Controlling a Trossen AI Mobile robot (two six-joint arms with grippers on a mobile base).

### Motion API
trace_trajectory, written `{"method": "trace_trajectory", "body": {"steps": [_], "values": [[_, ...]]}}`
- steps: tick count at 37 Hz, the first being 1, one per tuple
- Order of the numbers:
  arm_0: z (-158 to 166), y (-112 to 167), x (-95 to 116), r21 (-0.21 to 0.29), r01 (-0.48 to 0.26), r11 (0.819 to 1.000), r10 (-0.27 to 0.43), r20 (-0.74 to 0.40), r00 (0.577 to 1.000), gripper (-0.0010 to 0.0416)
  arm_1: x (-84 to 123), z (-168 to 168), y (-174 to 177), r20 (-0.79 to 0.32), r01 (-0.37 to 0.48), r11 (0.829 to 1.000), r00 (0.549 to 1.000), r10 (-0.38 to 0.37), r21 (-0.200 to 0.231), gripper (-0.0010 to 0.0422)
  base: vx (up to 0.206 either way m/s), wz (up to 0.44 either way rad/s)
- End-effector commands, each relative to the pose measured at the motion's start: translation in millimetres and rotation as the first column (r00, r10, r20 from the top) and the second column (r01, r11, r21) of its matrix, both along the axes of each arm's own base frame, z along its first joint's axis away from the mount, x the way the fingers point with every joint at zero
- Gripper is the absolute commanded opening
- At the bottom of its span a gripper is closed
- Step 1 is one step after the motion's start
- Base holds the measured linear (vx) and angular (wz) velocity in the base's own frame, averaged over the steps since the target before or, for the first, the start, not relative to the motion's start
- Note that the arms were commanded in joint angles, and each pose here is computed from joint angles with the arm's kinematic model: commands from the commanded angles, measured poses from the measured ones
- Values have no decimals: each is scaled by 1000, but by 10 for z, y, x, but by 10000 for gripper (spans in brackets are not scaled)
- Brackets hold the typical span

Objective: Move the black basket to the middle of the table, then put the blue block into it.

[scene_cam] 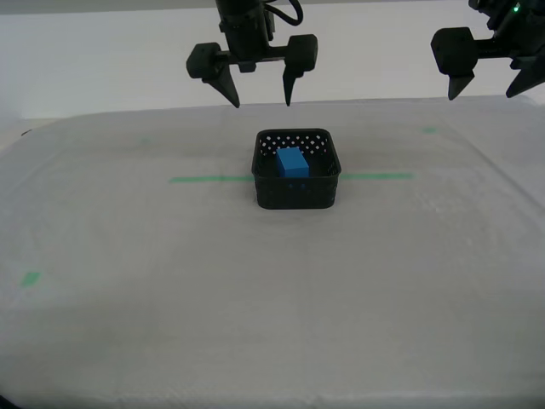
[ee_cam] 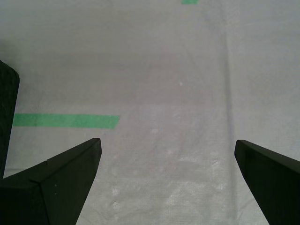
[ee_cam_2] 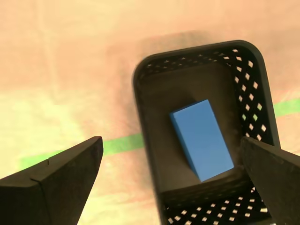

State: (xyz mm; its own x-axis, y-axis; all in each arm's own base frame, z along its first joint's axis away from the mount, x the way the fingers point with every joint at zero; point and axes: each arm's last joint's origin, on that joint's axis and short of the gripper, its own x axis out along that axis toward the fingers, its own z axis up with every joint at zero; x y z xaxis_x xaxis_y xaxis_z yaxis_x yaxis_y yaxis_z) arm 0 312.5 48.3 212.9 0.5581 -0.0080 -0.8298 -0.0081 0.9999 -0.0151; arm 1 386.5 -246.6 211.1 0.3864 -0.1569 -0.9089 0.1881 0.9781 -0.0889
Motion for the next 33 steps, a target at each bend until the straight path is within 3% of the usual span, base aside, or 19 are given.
{"method": "trace_trajectory", "body": {"steps": [1,13,24,33], "values": [[2,4,1,-1,-1,1000,1,2,1000,399,-8,68,112,9,-17,1000,1000,17,3,402,0,0],[3,4,2,0,-1,1000,1,3,1000,399,-167,131,628,37,-103,995,994,104,-16,401,0,0],[4,4,4,0,-1,1000,1,5,1000,399,-476,129,1254,85,-216,975,972,220,-48,401,0,0],[4,4,5,0,-1,1000,1,6,1000,399,-623,98,1752,117,-204,977,971,210,-63,401,0,0]]}}
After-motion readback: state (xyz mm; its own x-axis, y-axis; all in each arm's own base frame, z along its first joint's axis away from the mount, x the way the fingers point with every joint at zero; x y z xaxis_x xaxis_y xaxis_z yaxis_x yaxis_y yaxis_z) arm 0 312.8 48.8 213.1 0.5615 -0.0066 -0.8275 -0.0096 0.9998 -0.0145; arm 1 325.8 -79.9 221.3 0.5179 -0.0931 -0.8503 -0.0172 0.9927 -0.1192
